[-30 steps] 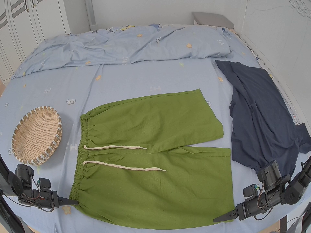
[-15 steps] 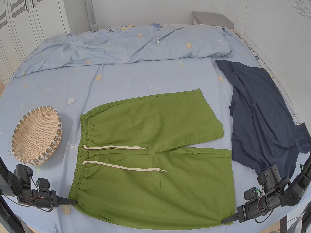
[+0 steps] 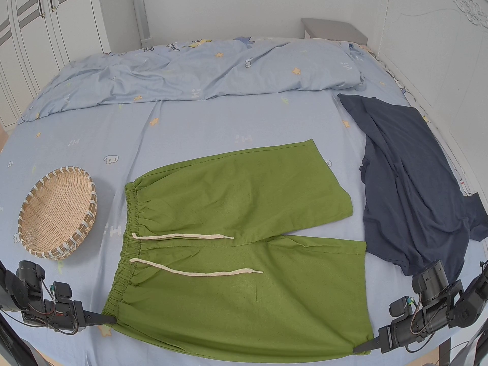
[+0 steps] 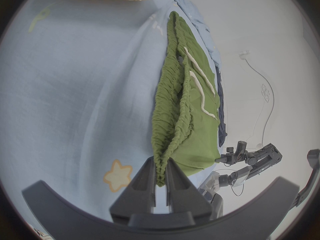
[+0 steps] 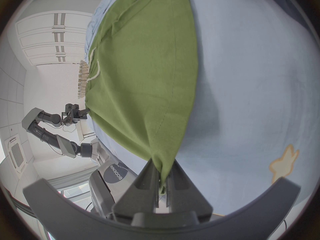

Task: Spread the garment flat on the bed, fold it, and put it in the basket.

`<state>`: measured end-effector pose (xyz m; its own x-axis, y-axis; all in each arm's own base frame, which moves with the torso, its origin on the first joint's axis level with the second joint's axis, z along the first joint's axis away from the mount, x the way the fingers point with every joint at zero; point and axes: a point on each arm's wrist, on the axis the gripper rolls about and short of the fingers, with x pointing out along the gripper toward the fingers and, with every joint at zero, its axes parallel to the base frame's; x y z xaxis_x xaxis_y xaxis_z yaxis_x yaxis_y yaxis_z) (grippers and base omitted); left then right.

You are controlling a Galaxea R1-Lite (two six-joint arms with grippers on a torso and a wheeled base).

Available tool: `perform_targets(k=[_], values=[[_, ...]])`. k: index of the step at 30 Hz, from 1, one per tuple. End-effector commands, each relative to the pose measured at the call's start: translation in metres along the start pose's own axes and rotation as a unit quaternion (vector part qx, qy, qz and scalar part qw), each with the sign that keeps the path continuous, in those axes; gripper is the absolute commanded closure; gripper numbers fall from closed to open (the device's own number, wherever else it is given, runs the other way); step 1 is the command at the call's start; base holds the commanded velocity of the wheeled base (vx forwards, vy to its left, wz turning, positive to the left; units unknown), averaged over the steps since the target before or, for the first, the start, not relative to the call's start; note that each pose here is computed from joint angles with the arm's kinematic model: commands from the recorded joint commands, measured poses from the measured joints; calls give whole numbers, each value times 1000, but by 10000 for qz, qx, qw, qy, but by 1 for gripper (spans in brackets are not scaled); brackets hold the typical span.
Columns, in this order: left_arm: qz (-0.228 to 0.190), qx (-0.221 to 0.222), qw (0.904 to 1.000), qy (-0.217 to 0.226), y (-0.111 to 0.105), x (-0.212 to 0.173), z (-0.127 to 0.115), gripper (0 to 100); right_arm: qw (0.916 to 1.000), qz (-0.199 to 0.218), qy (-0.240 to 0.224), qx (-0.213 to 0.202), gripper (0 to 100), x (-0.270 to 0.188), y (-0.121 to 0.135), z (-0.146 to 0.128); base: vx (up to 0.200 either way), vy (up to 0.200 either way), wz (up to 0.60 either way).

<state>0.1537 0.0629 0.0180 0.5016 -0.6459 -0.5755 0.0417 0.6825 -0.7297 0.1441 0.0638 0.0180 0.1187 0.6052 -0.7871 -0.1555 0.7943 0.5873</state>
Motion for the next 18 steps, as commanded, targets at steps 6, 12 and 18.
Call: perform_targets(k=[6, 12, 18], values=[[-202, -359, 9989, -229, -65, -27, 42, 100, 9935, 189, -1065, -344, 100, -50, 37, 50, 0, 0, 0], [-323, -396, 9983, -271, -88, -32, 75, 100, 9874, 184, -1500, -469, 100, -89, 62, 93, 0, 0, 0], [-442, -672, 9957, -461, -106, -33, 114, 100, 9783, 209, -1921, -752, 100, -122, 85, 129, 0, 0, 0]])
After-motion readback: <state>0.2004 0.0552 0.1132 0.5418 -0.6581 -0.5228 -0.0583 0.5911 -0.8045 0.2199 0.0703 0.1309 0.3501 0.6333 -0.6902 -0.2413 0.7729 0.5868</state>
